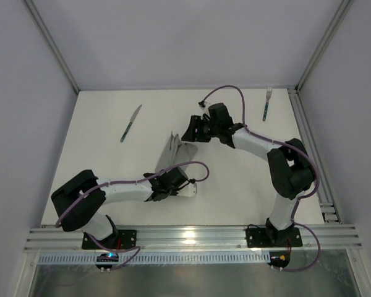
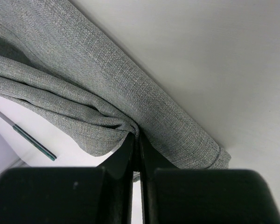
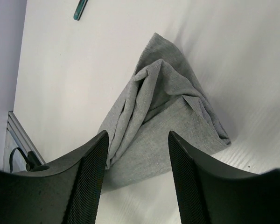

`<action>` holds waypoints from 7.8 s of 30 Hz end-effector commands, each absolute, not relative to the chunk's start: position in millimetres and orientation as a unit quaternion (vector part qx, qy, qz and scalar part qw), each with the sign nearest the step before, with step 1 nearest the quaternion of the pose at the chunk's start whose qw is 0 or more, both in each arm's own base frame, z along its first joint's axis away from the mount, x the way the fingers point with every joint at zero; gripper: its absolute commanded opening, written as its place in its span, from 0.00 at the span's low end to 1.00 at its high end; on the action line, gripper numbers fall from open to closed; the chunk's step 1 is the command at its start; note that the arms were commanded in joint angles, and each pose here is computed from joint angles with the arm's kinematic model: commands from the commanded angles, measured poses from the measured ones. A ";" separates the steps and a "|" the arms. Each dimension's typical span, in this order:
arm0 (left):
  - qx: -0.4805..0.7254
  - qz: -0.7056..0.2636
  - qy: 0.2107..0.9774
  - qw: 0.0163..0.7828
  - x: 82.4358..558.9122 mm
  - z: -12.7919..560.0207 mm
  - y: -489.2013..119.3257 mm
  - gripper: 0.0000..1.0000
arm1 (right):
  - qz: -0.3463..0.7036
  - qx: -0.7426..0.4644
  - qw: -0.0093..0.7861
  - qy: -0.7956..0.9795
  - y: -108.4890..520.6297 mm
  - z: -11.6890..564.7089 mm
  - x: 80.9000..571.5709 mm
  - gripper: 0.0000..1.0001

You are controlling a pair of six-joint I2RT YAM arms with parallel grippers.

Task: Fold the napkin into a case and place the utensils inside
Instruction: Smooth out the smaller rectangle-folded napkin at the center of the board.

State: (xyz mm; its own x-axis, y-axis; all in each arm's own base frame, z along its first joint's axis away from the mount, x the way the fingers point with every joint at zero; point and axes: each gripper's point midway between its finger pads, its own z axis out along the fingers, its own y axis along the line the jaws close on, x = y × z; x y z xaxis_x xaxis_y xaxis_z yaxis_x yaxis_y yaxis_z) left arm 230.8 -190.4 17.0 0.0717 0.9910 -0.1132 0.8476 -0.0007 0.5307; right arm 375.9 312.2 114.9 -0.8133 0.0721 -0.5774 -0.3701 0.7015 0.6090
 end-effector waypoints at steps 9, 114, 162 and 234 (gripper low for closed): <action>0.692 0.130 0.682 0.200 216.1 -1.3 -182.8 0.05 | 0.416 -0.088 0.288 0.858 358.1 131.4 391.0 0.78; 0.636 0.044 0.722 0.269 211.0 37.1 -178.7 0.31 | 0.380 -0.011 0.289 0.879 338.5 61.1 363.7 0.03; 0.575 -0.104 0.794 0.169 215.3 62.2 -218.8 0.04 | 0.407 -0.010 0.336 0.849 291.9 105.5 334.8 0.53; 0.723 0.058 0.688 0.024 156.5 25.7 -183.8 0.13 | 0.381 -0.065 0.251 0.887 264.5 45.0 282.9 0.43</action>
State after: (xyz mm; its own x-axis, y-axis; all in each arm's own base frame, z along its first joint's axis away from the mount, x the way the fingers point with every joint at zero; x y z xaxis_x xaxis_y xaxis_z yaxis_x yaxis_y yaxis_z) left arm 159.7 -189.9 22.6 0.0649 0.9962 0.0583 0.9906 -0.0714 0.1167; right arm 275.4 272.0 28.2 -0.9023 0.1129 -0.4160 -0.2456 0.6584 0.7114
